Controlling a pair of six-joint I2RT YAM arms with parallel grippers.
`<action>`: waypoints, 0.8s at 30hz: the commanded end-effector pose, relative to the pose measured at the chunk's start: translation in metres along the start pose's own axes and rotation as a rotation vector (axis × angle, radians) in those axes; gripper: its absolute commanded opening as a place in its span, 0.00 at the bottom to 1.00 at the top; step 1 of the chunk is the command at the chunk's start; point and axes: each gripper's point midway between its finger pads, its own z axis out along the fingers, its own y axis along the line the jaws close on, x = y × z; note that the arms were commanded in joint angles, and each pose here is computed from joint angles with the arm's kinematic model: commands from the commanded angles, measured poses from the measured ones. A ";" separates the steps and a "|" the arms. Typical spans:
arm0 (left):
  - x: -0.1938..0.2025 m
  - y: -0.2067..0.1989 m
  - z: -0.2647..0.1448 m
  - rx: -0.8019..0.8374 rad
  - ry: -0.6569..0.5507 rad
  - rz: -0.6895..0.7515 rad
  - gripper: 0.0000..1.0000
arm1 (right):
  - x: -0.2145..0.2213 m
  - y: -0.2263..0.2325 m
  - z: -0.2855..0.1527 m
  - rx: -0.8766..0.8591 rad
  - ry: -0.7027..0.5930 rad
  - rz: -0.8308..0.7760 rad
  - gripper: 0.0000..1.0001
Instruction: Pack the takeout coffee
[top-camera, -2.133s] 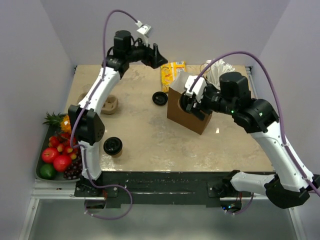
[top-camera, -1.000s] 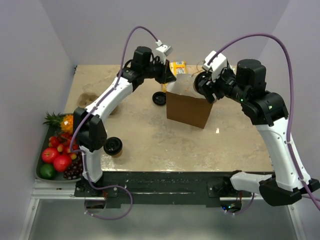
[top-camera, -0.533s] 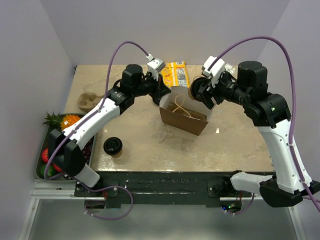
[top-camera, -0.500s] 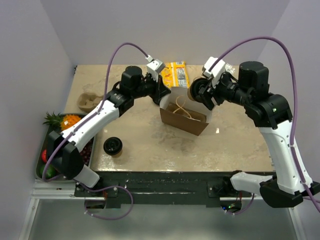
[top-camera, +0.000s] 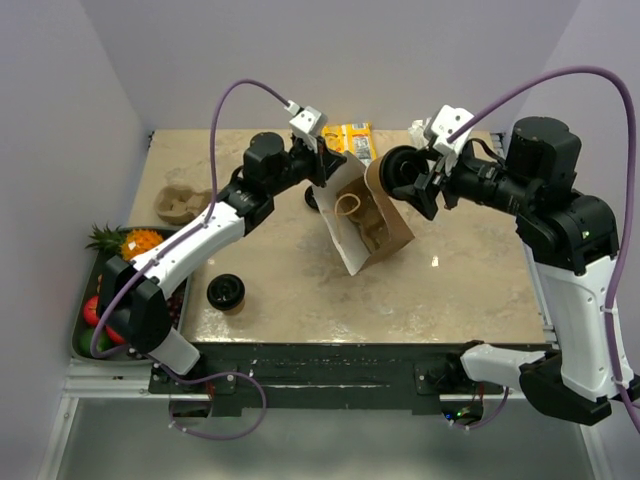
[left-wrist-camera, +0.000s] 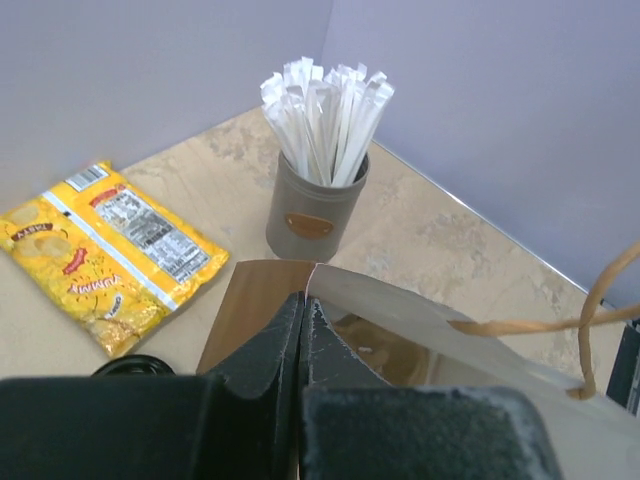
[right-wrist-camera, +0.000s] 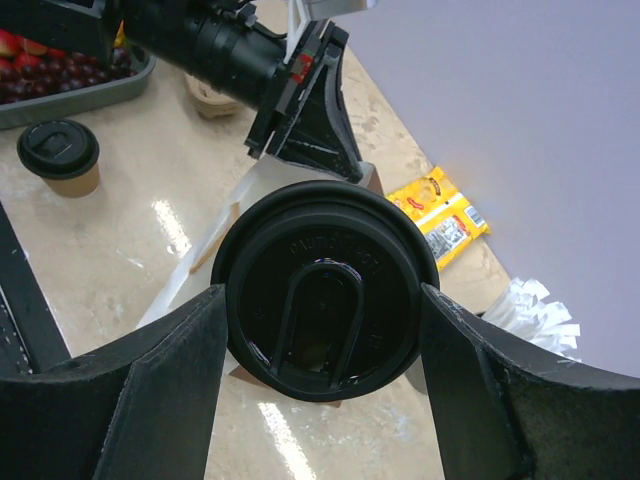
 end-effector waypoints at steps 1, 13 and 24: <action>-0.059 0.000 -0.005 -0.030 -0.174 0.056 0.00 | -0.011 0.005 -0.005 -0.016 -0.041 0.008 0.34; -0.016 0.014 -0.034 -0.145 -0.024 -0.036 0.00 | -0.001 0.020 0.010 -0.114 -0.037 0.064 0.34; -0.004 0.001 -0.063 -0.121 -0.009 -0.129 0.00 | 0.040 0.044 0.042 -0.184 0.113 0.007 0.34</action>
